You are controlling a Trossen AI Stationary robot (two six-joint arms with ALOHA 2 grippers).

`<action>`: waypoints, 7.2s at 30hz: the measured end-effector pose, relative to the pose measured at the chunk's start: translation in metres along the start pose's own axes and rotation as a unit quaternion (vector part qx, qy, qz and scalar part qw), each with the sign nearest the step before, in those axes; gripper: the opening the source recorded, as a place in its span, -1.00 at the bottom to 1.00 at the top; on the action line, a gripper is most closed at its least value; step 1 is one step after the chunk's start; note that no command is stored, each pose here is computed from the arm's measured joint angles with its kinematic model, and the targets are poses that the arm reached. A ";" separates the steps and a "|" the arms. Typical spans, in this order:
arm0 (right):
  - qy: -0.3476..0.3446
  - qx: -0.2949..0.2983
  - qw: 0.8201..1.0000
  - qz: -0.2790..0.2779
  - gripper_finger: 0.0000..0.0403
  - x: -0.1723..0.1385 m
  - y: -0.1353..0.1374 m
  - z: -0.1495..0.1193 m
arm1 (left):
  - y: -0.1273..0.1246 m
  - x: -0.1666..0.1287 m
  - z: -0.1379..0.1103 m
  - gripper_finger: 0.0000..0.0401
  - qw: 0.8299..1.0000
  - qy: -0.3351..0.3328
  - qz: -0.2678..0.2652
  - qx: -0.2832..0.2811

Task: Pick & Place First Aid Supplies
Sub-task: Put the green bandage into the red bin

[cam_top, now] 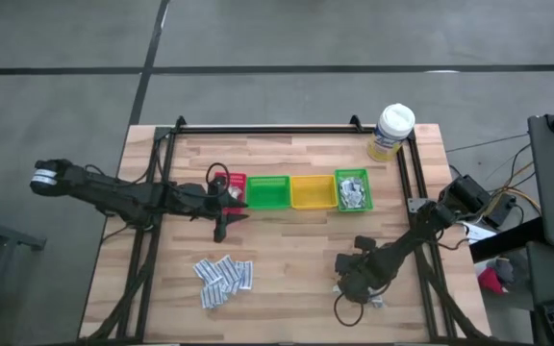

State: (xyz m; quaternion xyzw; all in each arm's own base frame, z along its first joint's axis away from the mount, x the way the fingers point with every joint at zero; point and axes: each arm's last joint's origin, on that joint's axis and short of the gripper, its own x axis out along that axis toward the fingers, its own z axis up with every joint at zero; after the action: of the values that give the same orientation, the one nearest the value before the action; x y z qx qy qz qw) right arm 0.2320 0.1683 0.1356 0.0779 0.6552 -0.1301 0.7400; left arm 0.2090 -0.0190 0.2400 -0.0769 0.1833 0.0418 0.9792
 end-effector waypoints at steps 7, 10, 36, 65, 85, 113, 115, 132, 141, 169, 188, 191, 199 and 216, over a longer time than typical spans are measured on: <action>-0.011 -0.014 1.000 0.015 -0.74 -0.009 0.006 0.005 | 0.000 0.000 0.000 -0.29 1.000 0.000 0.000 0.000; -0.011 -0.021 1.000 0.009 -0.73 -0.018 0.006 0.007 | 0.000 0.000 0.000 -0.29 1.000 0.000 0.000 0.003; 0.005 -0.048 0.998 -0.043 -0.46 -0.010 -0.004 0.000 | 0.001 0.000 0.000 -0.29 1.000 -0.003 0.012 0.003; 0.020 -0.066 0.996 -0.050 -0.91 0.004 -0.001 0.000 | 0.001 0.000 0.001 -0.29 1.000 -0.005 0.011 0.001; -0.195 -0.108 0.962 0.156 -0.96 -0.066 0.006 0.026 | -0.006 -0.001 0.011 -0.29 0.996 -0.052 -0.063 0.025; -0.528 -0.237 0.799 0.161 -0.96 -0.094 -0.008 0.114 | -0.040 0.032 0.020 -0.29 0.938 -0.170 -0.302 0.022; -0.528 -0.237 0.799 0.161 -0.96 -0.093 -0.008 0.114 | -0.041 0.040 0.018 -0.29 0.937 -0.171 -0.304 0.011; -0.522 -0.238 0.803 0.159 -0.96 -0.088 -0.006 0.116 | -0.051 0.085 0.017 -0.29 0.938 -0.144 -0.313 -0.028; -0.525 -0.239 0.802 0.157 -0.96 -0.088 -0.006 0.116 | -0.053 0.088 0.020 -0.29 0.936 -0.142 -0.320 -0.034; -0.529 -0.216 0.809 0.138 -0.96 -0.088 -0.015 0.123 | -0.059 0.089 0.025 -0.29 0.918 -0.128 -0.373 -0.036; -0.539 -0.211 0.804 0.138 -0.96 -0.090 -0.016 0.125 | -0.059 0.091 0.026 -0.68 0.920 -0.129 -0.370 -0.031; -0.538 -0.209 0.804 0.140 -0.96 -0.090 -0.016 0.125 | -0.059 0.091 0.026 -0.93 0.920 -0.133 -0.367 -0.024; -0.532 -0.193 0.810 0.153 -0.96 -0.089 -0.016 0.124 | -0.059 0.091 0.025 -0.99 0.921 -0.131 -0.367 -0.025; -0.349 -0.124 0.914 0.165 -0.53 -0.060 -0.016 0.098 | -0.036 0.098 0.013 -1.00 0.991 -0.080 -0.098 -0.035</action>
State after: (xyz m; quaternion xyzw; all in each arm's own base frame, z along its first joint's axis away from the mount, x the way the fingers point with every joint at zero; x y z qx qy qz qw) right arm 0.3143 0.1302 0.2081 0.0428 0.3442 0.0574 0.9362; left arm 0.3085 -0.0474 0.2209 -0.1249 0.0943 -0.0425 0.9868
